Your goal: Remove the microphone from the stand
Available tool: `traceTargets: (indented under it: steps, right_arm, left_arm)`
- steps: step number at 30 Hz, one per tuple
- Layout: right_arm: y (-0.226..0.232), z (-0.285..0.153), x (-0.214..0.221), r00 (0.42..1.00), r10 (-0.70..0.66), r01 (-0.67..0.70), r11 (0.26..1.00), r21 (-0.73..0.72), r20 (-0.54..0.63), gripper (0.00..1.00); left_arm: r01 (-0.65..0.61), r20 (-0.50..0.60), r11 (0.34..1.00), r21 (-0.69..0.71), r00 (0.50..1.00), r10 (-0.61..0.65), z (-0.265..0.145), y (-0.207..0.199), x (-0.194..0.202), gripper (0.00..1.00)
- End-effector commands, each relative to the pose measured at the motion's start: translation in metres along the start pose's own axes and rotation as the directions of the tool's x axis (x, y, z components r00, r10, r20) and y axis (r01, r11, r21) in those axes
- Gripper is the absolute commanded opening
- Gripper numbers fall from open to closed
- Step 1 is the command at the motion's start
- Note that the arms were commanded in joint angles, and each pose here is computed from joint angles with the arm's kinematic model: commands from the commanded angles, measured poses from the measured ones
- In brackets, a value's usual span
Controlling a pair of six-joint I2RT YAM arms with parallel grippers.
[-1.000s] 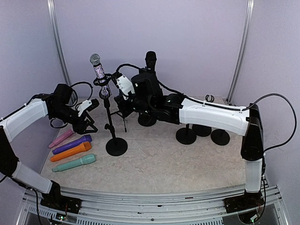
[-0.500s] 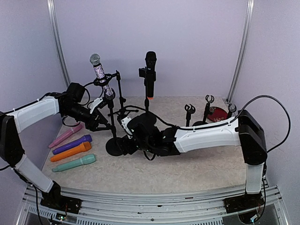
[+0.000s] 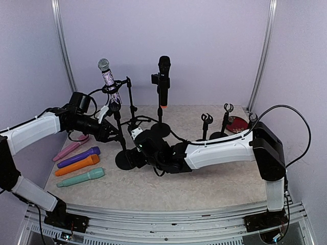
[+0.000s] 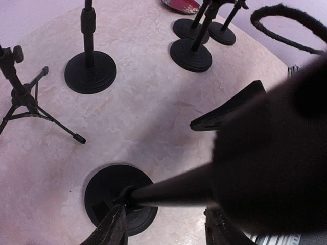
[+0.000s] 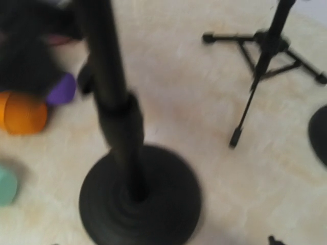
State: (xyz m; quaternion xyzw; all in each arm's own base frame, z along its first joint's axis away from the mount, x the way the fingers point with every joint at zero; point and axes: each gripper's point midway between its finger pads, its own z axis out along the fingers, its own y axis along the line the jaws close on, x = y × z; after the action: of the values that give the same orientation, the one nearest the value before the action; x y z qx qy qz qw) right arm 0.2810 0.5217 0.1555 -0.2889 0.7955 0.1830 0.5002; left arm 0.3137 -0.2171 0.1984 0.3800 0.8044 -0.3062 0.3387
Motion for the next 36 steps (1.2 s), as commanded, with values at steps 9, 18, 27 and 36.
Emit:
traceTargets:
  steps: [9,18,27,36]
  right_arm:
    - [-0.011,-0.053,-0.154,0.95,0.048,-0.063,0.997,0.039,0.309,1.0]
    - [0.007,-0.034,-0.179,0.939,-0.016,-0.014,0.996,0.085,0.344,1.0]
    - [0.018,-0.022,-0.195,0.927,-0.059,0.019,0.994,0.111,0.371,0.95]
    - [0.016,-0.046,-0.226,0.886,-0.093,0.053,0.994,0.099,0.455,0.53]
  left_arm:
    - [0.004,0.099,0.989,-0.145,0.995,0.01,-0.04,0.013,-0.018,0.83]
    - [0.038,0.113,0.963,-0.266,0.994,-0.008,-0.109,0.05,0.009,0.99]
    - [0.011,0.09,0.939,-0.343,0.996,0.022,-0.143,0.059,0.029,0.99]
    - [0.011,0.096,0.93,-0.367,0.995,0.027,-0.151,0.063,0.028,0.99]
